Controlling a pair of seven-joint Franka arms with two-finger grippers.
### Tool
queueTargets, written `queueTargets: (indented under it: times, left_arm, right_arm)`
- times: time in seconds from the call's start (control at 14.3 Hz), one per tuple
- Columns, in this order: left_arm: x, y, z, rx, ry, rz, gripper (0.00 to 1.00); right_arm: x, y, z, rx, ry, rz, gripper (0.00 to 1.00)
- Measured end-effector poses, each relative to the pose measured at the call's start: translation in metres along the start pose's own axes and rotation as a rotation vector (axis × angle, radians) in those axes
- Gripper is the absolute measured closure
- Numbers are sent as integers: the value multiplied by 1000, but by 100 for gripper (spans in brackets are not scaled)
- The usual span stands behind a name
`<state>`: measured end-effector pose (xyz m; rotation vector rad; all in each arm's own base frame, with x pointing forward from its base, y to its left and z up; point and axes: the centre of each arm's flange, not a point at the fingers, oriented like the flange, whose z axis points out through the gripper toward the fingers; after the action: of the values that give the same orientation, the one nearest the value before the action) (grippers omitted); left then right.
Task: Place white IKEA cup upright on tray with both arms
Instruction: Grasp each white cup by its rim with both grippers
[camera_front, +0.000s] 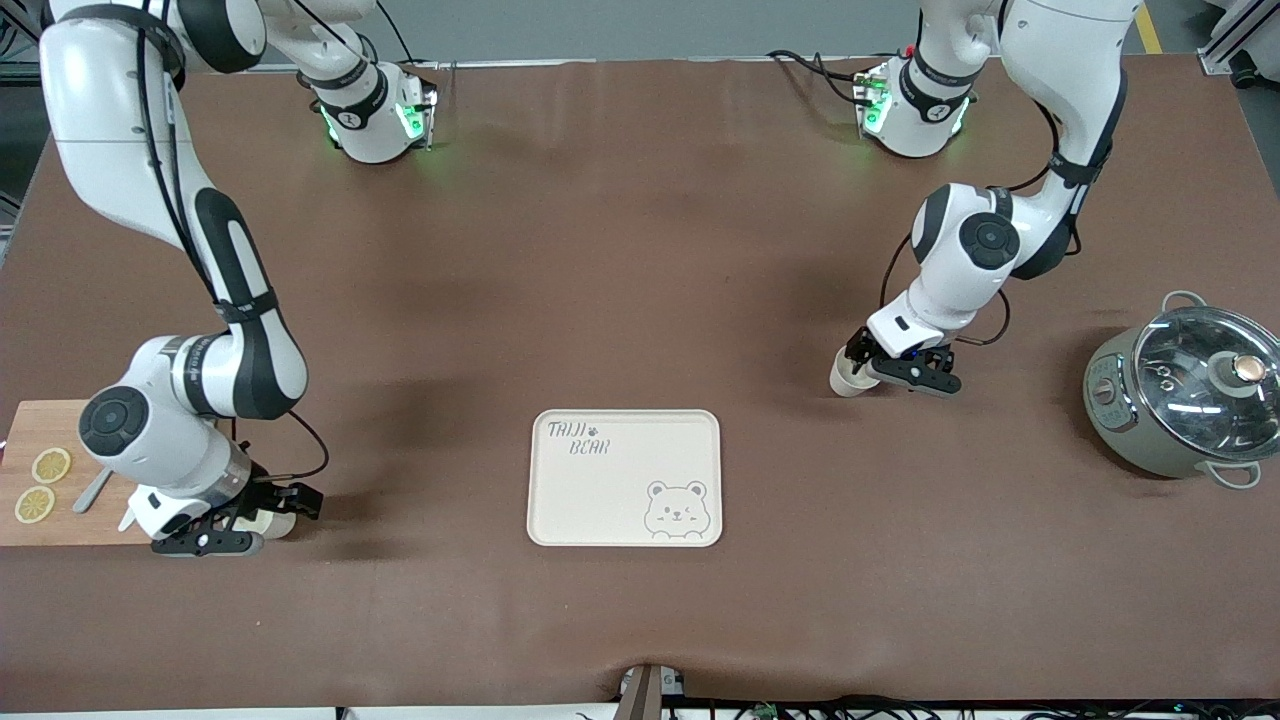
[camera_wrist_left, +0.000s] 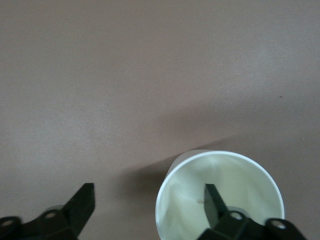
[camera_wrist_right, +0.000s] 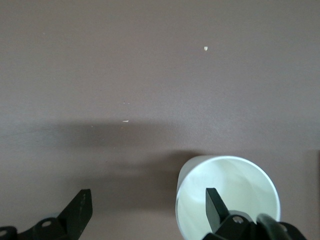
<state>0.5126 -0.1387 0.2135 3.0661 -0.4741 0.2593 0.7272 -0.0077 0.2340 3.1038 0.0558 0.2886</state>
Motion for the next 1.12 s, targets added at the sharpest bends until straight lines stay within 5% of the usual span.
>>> queueTargets:
  times: [0.14, 0.35, 0.56, 0.7, 0.91, 1.12]
  left_arm:
    - [3, 1, 4, -1, -2, -15, 29]
    - [15, 3, 8, -2, 10, -12, 62]
    - [31, 1, 0, -1, 42, -15, 91]
    - [53, -1, -15, 1, 73, -18, 96]
    - [94, -2, -48, -2, 25, -20, 96]
    - [143, 1, -83, -8, -21, -34, 96]
  right_arm:
    - [-3, 1, 14, -4, -2, -45, 0]
    - [-4, 6, 16, -8, -4, -128, 14]
    - [-2, 19, 14, -14, 2, -134, 47]
    - [0, 21, 12, -16, 7, -135, 69]
    - [2, 19, 10, -14, 13, -138, 96]
    - [11, 6, -1, -8, 41, -146, 96]
